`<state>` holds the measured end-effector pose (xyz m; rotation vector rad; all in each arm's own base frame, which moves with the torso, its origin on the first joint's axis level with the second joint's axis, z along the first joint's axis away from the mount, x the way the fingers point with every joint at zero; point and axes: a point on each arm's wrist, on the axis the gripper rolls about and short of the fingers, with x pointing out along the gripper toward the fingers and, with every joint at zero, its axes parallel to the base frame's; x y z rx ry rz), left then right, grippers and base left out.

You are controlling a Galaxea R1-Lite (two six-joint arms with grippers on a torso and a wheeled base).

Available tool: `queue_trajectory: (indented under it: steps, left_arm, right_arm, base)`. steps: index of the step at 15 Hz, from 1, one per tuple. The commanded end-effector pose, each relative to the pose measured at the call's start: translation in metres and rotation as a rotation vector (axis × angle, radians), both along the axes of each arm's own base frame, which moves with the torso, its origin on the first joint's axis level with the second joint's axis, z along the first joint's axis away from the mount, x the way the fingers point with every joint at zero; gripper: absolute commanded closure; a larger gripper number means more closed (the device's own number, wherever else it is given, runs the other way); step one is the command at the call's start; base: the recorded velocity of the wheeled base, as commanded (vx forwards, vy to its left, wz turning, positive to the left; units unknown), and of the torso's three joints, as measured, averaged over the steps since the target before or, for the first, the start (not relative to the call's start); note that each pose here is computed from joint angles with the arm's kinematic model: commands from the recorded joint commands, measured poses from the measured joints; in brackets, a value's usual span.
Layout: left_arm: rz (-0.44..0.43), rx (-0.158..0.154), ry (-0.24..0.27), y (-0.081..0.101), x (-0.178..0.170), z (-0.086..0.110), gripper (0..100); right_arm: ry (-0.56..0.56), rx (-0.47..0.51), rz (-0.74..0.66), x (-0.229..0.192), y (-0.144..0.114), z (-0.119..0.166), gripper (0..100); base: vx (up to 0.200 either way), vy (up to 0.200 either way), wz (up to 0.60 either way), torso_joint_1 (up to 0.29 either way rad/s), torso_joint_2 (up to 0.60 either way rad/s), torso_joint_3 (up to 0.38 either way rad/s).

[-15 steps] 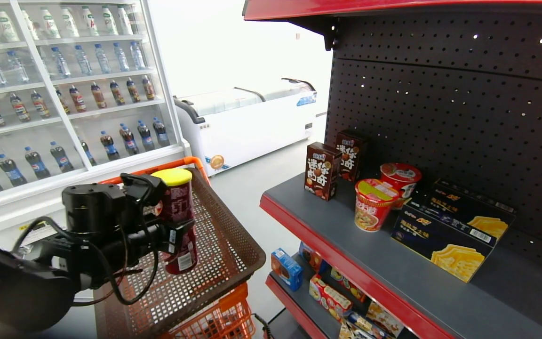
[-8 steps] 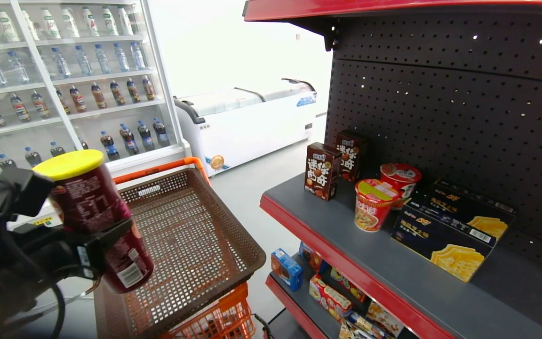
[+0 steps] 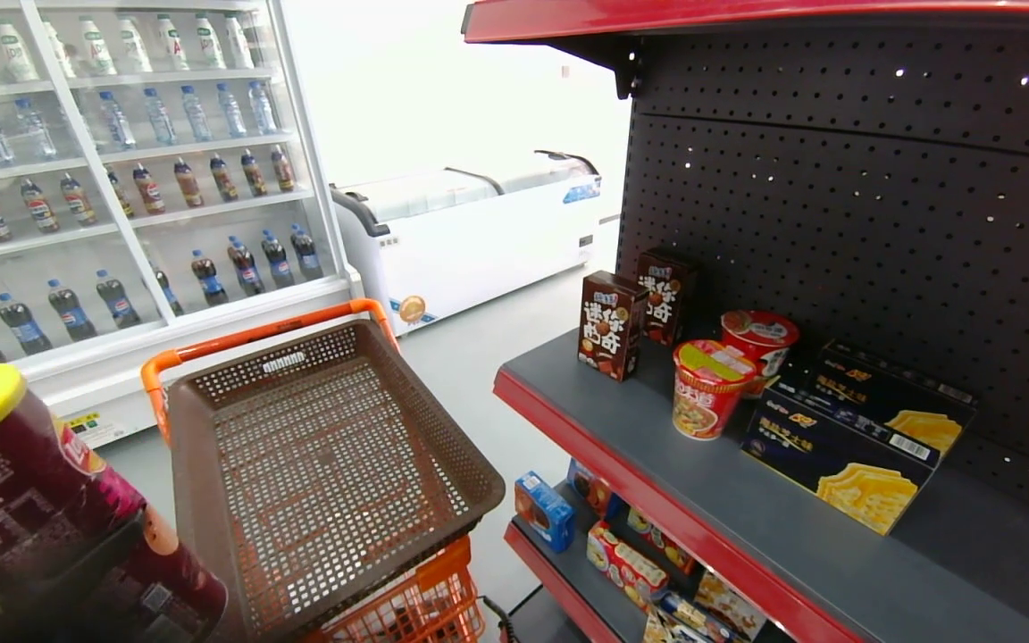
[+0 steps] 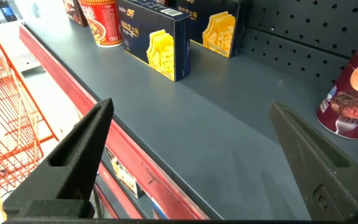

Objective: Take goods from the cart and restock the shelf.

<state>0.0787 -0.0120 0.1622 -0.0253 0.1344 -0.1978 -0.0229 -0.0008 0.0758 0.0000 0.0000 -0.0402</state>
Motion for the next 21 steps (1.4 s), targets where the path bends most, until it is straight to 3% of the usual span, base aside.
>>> queue_trajectory:
  steps: [1,4,6,9,14,21]
  left_arm:
    - [0.014,-0.007,-0.056,0.003,-0.017,0.001,100]
    - [0.027,-0.008,-0.073,0.006,-0.040,-0.006,100]
    - [0.026,-0.004,-0.052,0.008,-0.057,-0.013,100]
    - [0.025,-0.006,-0.067,0.010,-0.075,-0.018,100]
    - [0.025,-0.011,-0.112,0.011,-0.084,-0.021,100]
    - [0.023,-0.011,-0.106,0.011,-0.084,-0.024,100]
  right_arm:
    - [0.002,0.000,0.000,0.000,0.000,0.000,0]
    - [0.002,0.000,0.008,0.000,0.000,0.000,0]
    - [0.001,0.002,0.008,0.000,0.000,0.000,0]
    - [0.001,0.002,0.008,0.000,0.000,0.000,0]
    - [0.002,0.000,0.008,0.000,0.000,0.000,0]
    - [0.002,0.000,0.008,0.000,0.000,0.000,0]
  base:
    - [0.000,0.000,0.00,0.000,0.00,0.000]
    - [0.000,0.000,0.00,0.000,0.00,0.000]
    - [0.000,0.000,-0.60,0.002,0.00,0.007]
    - [0.000,0.000,-0.60,-0.001,0.00,0.002]
    - [0.000,0.000,-0.60,0.001,0.00,0.003]
    - [0.000,0.000,-0.60,0.003,0.00,0.003]
